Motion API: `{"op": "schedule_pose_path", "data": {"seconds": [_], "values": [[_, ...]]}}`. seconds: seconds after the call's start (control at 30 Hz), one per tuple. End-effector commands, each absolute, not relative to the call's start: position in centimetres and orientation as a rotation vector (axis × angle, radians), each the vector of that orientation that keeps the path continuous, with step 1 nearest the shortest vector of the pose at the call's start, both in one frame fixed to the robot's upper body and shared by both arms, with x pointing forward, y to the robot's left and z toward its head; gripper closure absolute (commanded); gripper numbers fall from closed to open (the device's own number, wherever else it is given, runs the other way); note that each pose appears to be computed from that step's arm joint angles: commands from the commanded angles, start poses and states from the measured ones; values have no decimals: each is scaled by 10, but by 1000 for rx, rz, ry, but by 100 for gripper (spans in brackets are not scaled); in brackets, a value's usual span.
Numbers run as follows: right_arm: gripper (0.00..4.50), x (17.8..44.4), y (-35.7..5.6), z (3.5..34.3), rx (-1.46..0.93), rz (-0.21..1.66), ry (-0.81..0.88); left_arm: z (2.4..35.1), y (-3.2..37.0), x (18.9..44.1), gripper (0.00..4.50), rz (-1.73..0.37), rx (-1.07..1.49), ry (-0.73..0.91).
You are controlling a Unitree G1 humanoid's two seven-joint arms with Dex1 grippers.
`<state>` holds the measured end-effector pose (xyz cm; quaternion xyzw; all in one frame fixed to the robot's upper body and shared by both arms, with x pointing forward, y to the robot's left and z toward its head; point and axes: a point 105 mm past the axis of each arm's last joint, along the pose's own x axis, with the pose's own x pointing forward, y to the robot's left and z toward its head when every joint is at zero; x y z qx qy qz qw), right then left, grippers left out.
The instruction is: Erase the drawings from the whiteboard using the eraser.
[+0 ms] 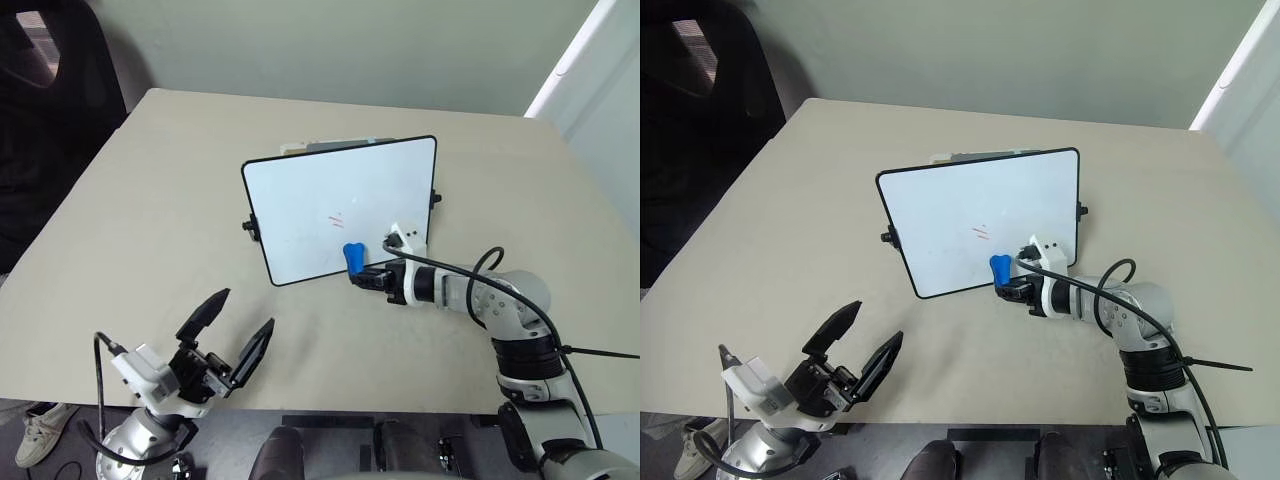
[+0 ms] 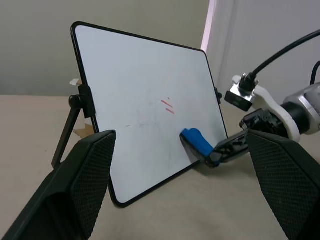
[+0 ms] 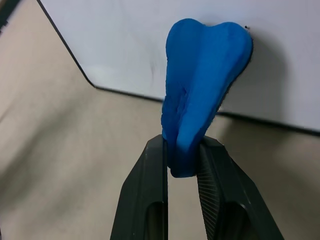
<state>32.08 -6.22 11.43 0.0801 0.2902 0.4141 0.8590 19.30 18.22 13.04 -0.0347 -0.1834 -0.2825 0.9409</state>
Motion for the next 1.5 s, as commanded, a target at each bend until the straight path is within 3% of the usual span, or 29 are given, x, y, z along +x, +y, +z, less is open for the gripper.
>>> {"op": "schedule_pose_path", "data": {"seconds": [0.03,0.27,0.43,0.57,0.77,0.93,1.13,1.5], "values": [[389,335,-67,140,158,849,503,135,182,193,0,-578,-65,-391],[389,349,-64,184,118,864,384,136,182,192,0,-580,-67,-394],[389,346,-54,193,107,904,362,137,182,192,0,-577,-66,-397],[389,335,-41,181,109,965,408,138,184,191,0,-572,-65,-399],[389,311,-28,139,57,1052,579,138,186,191,0,-566,-64,-397],[389,330,-38,138,54,969,558,137,189,191,0,-557,-63,-396],[389,362,-59,172,116,857,429,137,191,192,0,-553,-63,-395],[389,361,-58,194,107,877,355,137,188,191,0,-565,-66,-396]]}}
